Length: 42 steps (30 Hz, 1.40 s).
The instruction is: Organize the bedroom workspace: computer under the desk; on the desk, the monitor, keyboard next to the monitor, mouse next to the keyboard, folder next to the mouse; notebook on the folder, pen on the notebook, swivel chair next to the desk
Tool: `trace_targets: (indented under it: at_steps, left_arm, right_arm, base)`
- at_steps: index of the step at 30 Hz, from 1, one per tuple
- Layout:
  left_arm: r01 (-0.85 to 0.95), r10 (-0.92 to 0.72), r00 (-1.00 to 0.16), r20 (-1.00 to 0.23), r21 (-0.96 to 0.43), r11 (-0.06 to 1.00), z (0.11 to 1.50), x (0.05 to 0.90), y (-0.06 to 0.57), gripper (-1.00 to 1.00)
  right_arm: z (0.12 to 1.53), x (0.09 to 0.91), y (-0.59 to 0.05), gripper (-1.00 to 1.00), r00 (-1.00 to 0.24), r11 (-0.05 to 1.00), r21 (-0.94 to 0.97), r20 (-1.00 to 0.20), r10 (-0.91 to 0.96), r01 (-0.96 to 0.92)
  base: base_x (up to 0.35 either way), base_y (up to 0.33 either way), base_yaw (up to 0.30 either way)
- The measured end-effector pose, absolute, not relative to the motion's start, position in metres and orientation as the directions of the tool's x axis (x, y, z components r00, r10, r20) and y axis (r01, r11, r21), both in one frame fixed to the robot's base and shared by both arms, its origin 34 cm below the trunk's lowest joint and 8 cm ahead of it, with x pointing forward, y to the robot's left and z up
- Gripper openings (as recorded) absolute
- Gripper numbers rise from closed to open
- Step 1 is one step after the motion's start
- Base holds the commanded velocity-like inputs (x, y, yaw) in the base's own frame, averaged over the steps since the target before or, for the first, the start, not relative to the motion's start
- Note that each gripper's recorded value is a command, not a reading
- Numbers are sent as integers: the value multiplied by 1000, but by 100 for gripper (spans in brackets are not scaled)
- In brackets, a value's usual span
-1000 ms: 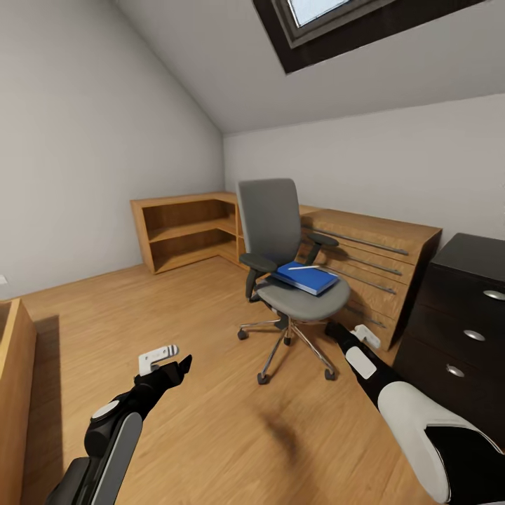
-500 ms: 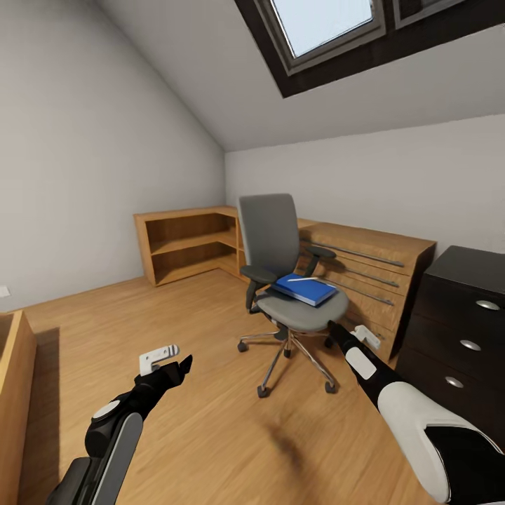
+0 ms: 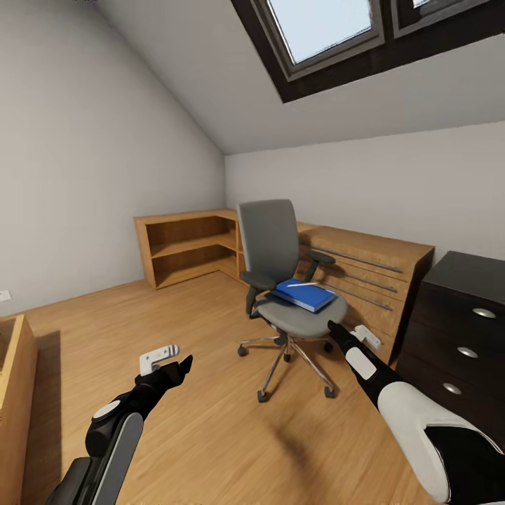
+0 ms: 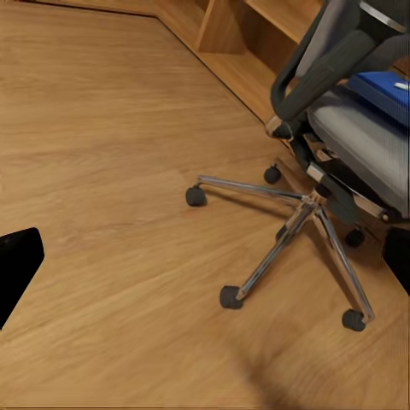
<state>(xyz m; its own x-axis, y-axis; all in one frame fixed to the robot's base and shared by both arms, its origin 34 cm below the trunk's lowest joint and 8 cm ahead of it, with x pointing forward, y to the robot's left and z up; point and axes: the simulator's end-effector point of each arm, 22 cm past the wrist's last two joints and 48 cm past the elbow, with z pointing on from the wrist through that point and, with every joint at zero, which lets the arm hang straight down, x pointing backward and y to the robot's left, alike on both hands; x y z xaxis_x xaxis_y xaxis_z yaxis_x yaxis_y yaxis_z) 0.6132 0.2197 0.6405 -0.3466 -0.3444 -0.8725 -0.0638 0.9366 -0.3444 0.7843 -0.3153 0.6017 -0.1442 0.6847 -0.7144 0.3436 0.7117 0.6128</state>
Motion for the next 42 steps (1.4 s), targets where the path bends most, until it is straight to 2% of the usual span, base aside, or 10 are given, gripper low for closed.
trace_targets:
  at_steps: [23, 42]
  left_arm:
    - [-65, -344, -348, -872, -344, 937, 691, 626, 220, 100]
    - [-67, -344, -349, -872, -343, 937, 731, 634, 220, 100]
  right_arm:
    - [652, 797, -315, 100, -145, 712, 612, -714, 685, 344]
    - [693, 805, -315, 100, -144, 713, 611, -716, 683, 344]
  base:
    - [-312, 0, 0]
    - [-31, 0, 0]
